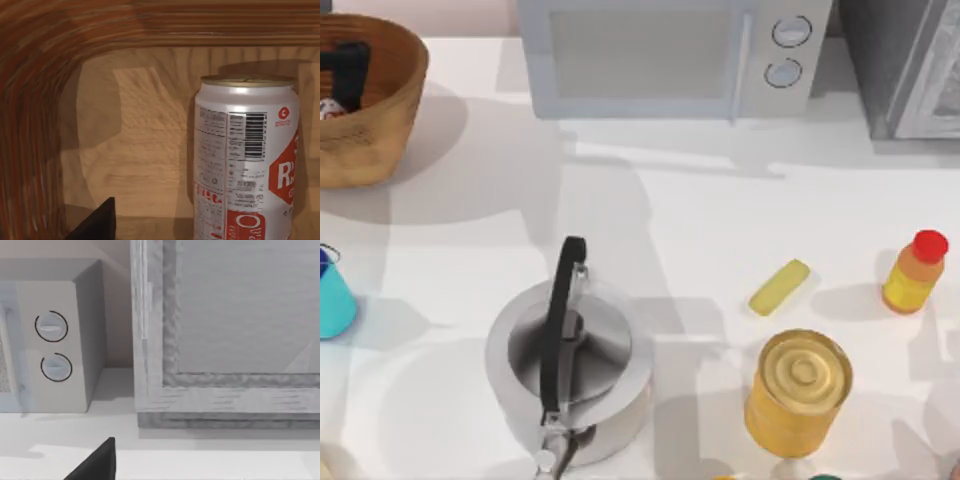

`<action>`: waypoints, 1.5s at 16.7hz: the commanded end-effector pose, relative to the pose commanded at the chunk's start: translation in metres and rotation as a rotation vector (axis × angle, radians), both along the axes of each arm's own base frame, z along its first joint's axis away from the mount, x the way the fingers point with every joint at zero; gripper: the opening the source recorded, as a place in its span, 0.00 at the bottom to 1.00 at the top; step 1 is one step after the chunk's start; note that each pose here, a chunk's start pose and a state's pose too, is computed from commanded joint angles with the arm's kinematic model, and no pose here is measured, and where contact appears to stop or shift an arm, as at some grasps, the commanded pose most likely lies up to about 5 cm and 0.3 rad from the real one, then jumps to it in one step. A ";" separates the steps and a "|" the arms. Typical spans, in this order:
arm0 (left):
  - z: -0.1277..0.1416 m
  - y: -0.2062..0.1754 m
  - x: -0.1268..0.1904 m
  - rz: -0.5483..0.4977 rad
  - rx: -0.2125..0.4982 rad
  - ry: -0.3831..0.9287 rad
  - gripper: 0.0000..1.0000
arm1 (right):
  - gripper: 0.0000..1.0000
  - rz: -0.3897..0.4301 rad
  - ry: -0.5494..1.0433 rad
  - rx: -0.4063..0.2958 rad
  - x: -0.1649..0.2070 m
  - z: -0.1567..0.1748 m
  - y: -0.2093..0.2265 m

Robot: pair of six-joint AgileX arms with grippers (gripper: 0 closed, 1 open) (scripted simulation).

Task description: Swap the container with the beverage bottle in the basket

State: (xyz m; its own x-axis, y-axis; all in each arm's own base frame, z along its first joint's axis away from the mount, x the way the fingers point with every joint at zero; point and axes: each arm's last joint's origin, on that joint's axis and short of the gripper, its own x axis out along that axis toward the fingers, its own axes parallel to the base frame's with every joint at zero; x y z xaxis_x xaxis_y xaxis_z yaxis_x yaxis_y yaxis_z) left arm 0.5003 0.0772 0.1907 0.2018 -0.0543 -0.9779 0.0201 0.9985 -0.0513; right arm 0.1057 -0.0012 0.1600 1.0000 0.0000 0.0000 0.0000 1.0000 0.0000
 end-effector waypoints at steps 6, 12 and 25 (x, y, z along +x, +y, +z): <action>-0.029 -0.002 0.007 0.000 0.000 0.000 1.00 | 1.00 0.000 0.000 0.000 0.000 0.000 0.000; -0.059 -0.003 0.012 0.000 0.000 0.000 1.00 | 1.00 0.000 0.000 0.000 0.000 0.000 0.000; -0.059 -0.003 0.012 0.000 0.000 0.000 0.17 | 1.00 0.000 0.000 0.000 0.000 0.000 0.000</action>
